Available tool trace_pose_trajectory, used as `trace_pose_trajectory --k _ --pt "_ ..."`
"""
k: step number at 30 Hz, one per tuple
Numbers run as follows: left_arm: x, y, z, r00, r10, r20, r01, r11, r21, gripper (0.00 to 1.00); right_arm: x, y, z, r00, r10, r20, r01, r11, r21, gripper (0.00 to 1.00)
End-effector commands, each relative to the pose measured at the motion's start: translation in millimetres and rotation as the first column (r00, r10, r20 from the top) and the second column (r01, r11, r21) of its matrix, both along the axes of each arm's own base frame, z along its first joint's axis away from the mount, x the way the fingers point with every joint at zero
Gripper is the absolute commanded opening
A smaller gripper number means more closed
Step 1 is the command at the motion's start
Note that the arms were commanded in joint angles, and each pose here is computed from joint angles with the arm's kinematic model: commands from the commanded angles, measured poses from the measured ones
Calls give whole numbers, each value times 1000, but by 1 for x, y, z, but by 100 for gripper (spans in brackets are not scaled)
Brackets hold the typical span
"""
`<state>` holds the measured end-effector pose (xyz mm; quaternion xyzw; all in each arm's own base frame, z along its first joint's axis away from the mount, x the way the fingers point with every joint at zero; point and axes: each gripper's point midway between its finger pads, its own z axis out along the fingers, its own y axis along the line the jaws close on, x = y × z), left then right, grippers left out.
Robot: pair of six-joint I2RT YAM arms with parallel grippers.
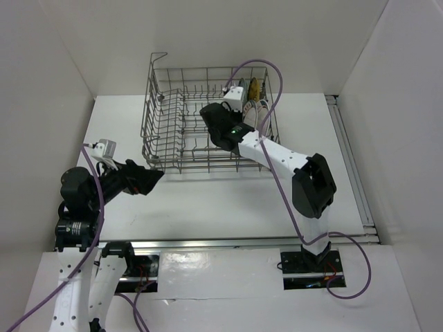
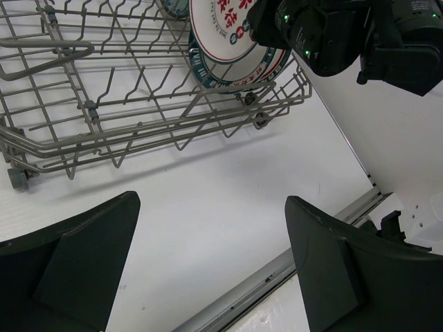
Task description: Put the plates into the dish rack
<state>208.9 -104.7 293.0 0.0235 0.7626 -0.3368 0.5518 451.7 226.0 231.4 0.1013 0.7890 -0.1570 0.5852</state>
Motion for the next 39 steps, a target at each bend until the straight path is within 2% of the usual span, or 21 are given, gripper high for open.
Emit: trace_pose_trajectory --k 1,5,6,7,9,12,13,14,16,20,24,25,28,29,31,35,39 --pt "-2 -1 5 999 -7 33 7 1000 9 100 1 -3 4 999 -39 37 37 998 51 0" --pt "-2 -1 5 999 -7 33 7 1000 9 100 1 0 -17 1000 -10 -13 11 997 71 0" --pt "-2 -1 5 999 -7 33 7 1000 9 100 2 0 -22 1000 4 -31 -2 997 77 4" --pt "-2 -1 5 999 -7 33 7 1000 9 100 0 1 -33 998 24 -57 -19 997 74 15" --pt "-1 1 4 999 3 33 -4 1000 11 100 -4 5 -37 997 51 -61 -45 993 106 45" --pt "1 2 4 999 14 33 -14 1000 13 100 -9 5 -31 997 64 -52 -58 992 108 65" --pt "1 2 4 999 14 33 -14 1000 13 100 -9 5 -31 997 64 -52 -58 992 108 81" --pt "1 2 4 999 14 33 -14 1000 13 100 -12 9 -23 997 74 -32 -69 990 124 90" --pt "1 2 4 999 14 33 -14 1000 13 100 -16 7 -8 997 74 -9 -72 990 119 100" --pt "2 4 4 999 24 33 -25 1000 15 100 -39 14 37 993 100 58 -106 989 99 100" --pt "0 5 7 999 35 29 -35 999 17 100 -78 17 92 983 126 131 -136 988 70 100" --pt "0 7 10 998 44 38 -44 999 18 100 -91 10 112 977 149 149 -160 985 65 100" --pt "-1 14 10 995 101 6 -101 995 22 100 -125 3 135 965 212 155 -221 975 40 100" --pt "-2 16 17 993 116 16 -116 993 24 100 -141 -14 153 960 216 180 -230 971 61 100" --pt "-2 26 16 985 170 -9 -169 984 48 100 -167 -30 154 960 220 173 -229 973 35 100" --pt "-2 38 25 971 240 8 -240 968 70 100 -218 -85 150 957 256 134 -267 961 72 100" --pt "-5 45 27 959 283 24 -284 955 85 100 -238 -123 118 962 267 55 -269 962 35 100"
